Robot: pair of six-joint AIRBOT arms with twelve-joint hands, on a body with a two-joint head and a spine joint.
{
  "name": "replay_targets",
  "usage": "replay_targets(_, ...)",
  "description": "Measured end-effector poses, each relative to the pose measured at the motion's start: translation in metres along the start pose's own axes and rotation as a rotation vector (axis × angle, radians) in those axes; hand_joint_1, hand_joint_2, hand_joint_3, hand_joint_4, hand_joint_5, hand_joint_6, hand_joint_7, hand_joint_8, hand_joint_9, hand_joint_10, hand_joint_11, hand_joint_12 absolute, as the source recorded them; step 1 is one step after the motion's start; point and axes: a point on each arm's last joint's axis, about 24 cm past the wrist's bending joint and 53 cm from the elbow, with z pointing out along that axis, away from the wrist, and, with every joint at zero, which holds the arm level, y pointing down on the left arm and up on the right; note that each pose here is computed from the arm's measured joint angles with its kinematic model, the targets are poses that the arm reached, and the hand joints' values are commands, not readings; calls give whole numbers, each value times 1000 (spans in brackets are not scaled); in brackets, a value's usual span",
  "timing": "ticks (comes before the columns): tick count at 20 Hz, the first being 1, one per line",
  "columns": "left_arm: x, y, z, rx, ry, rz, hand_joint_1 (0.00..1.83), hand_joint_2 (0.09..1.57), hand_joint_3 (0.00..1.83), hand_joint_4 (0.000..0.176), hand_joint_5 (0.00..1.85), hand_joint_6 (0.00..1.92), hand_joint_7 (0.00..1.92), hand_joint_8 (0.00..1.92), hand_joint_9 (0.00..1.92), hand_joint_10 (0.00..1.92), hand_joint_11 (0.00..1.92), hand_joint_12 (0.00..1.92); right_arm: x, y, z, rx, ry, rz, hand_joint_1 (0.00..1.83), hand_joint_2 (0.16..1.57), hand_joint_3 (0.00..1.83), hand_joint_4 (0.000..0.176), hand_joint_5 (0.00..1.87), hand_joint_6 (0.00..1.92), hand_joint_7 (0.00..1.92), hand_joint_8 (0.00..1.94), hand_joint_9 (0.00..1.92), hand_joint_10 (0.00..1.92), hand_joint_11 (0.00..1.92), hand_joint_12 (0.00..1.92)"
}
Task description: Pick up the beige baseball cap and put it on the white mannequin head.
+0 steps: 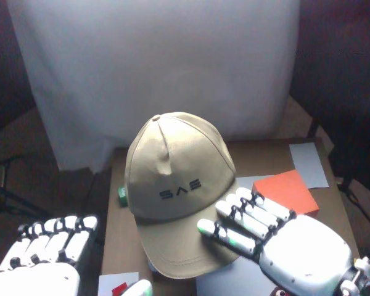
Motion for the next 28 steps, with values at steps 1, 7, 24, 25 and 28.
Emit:
replay_targets(1,0,-5,-5,-4,2,-11,0,1143,0,0,65,2,58,1,29,0,0,154,4,9,-5,-31,9,-14,302,1047,0,159,0,0,0,0,0,0,0,0)
replay_targets(7,-9,-21,-15,-67,-6,47,0,1142,0,0,76,2,73,3,40,2,0,240,-33,21,-21,-83,-7,-56,268,1056,1,157,0,0,0,0,0,0,0,0)
replay_targets(24,-25,-96,-25,-41,14,54,1030,1083,1,0,756,1909,924,1914,1048,1918,1118,1919,-126,-12,-69,283,250,169,974,1055,0,0,874,1919,1013,1939,1193,1921,1493,1921)
replay_targets(25,-23,-99,-23,-30,11,46,1061,1086,1,0,877,1919,1013,1920,1136,1920,1211,1921,-127,-18,-72,310,242,195,989,1054,0,0,1002,1921,1115,1941,1291,1921,1581,1921)
replay_targets(28,-21,-99,-23,-17,7,24,1085,1098,4,0,1278,1921,1372,1921,1411,1921,1505,1921,-123,-26,-76,355,248,201,957,1146,0,136,1268,1921,1492,1941,1670,1921,1837,1921)
